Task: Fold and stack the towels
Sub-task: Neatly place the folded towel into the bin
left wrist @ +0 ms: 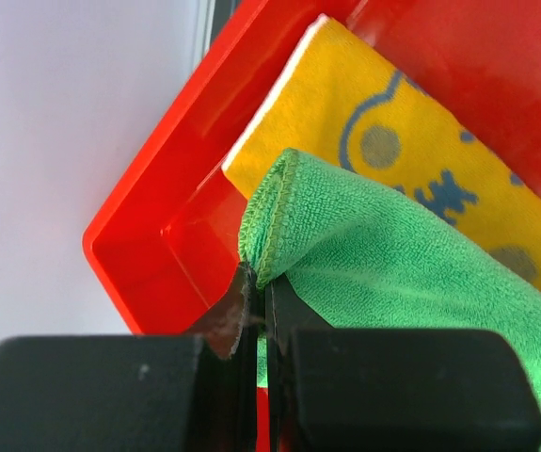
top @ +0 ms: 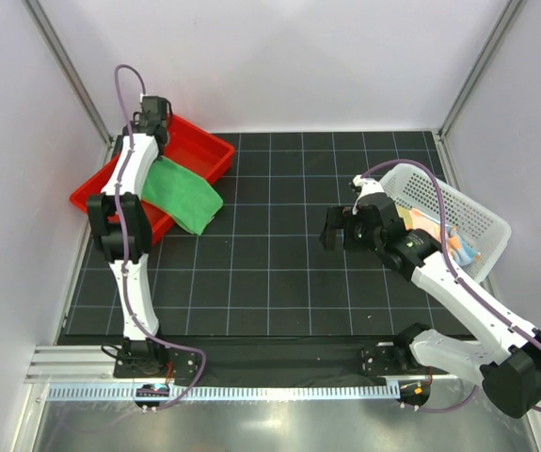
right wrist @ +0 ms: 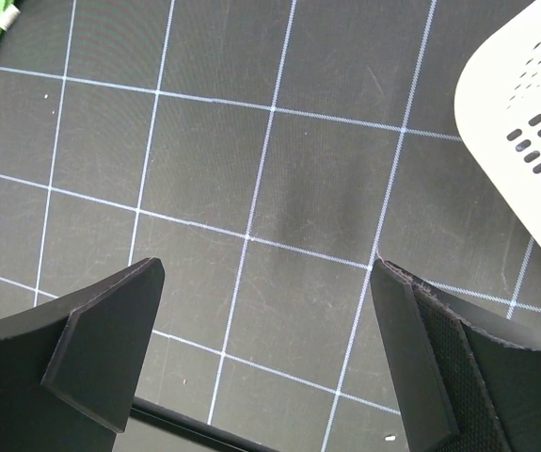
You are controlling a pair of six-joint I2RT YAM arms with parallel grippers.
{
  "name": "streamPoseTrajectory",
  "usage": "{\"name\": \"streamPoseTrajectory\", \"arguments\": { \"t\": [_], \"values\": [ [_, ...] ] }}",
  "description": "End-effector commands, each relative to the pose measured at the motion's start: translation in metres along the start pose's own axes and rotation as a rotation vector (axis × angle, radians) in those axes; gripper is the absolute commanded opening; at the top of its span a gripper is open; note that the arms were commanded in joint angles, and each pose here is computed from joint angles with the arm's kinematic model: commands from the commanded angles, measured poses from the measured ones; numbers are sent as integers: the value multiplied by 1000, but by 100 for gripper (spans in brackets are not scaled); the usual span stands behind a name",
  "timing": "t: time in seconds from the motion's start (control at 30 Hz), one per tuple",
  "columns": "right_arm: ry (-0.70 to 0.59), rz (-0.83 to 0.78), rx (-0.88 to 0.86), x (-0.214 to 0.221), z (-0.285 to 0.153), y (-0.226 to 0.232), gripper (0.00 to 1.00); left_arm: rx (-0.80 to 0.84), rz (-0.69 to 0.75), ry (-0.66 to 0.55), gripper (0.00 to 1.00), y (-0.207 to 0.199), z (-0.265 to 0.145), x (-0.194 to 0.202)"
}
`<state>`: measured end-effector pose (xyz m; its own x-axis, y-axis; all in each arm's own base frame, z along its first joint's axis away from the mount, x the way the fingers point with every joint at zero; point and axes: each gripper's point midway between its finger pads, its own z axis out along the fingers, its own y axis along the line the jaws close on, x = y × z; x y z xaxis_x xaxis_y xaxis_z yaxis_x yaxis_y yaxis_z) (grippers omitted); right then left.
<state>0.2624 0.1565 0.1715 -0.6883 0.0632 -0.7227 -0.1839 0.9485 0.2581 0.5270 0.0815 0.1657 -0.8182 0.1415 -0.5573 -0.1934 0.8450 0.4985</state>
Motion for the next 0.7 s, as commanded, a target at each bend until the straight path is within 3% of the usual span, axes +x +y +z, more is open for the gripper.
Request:
{"name": "streamPoseTrajectory", "arguments": {
  "t": [0.0, 0.67],
  "values": [
    [-75, -3, 9, -27, -6, 3, 100, -61, -89, -127, 0, 24, 4, -39],
    [-47, -15, 75, -24, 4, -7, 100, -128, -109, -128, 0, 36, 79, -41]
  ]
}}
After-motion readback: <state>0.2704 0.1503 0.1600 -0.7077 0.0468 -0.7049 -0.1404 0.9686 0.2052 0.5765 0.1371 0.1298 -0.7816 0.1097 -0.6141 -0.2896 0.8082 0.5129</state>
